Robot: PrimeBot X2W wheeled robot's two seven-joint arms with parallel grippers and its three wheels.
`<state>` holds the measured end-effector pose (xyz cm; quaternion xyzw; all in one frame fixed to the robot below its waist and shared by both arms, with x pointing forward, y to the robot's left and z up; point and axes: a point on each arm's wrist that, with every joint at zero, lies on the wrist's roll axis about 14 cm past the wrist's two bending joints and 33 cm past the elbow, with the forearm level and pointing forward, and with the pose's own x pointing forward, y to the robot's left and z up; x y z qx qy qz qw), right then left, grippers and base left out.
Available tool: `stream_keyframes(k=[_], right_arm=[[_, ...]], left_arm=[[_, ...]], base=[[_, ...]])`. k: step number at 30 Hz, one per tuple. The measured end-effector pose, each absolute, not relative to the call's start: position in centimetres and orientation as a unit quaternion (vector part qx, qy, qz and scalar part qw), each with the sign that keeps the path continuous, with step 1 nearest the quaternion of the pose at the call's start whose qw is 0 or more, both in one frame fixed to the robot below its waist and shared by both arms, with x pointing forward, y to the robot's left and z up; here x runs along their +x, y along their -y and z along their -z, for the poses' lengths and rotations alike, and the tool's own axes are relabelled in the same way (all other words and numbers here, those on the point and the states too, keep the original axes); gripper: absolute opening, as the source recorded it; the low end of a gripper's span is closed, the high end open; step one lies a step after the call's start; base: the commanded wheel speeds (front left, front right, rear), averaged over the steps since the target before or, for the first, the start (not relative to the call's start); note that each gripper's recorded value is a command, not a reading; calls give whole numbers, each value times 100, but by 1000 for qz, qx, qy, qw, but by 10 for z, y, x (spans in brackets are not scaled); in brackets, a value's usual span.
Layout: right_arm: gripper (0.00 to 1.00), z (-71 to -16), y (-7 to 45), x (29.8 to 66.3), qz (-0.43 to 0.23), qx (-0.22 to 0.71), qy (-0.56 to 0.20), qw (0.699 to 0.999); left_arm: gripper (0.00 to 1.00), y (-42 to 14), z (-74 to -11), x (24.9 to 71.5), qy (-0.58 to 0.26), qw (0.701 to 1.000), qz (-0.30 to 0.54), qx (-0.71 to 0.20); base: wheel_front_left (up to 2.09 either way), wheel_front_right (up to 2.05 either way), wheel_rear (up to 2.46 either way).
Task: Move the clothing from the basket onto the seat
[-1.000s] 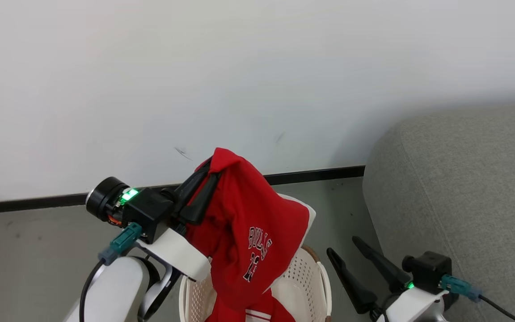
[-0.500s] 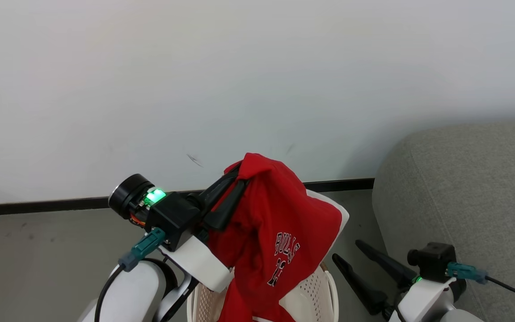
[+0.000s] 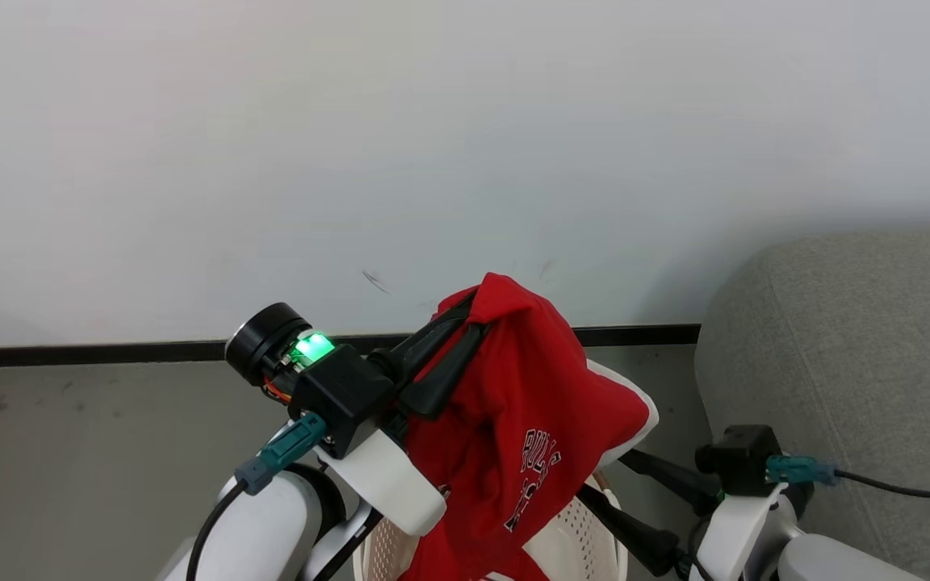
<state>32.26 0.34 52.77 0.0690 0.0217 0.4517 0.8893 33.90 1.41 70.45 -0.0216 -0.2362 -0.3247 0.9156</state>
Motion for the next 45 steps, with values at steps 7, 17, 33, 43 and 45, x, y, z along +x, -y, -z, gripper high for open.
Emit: stream_keyframes(k=[7,17,33,43,45], right_arm=[[100,-542,-16,325,-488,40,-2,872],[0,-572,-39,321,-521,37,45,852],[0,-596,-11,339,-472,57,85,876],[0,-611,45,362,-384,72,114,913],[0,-615,59,366,-365,69,123,920]], left_arm=[[0,-18,-704,339,232,918,320,-21],[0,-27,-703,348,224,926,304,-30],[0,-43,-672,366,173,946,265,-63],[100,-40,-650,372,142,950,261,-95],[100,-37,-651,372,142,948,266,-102]], base=[[0,0,0],[0,0,0],[0,0,0],[0,0,0],[0,0,0]])
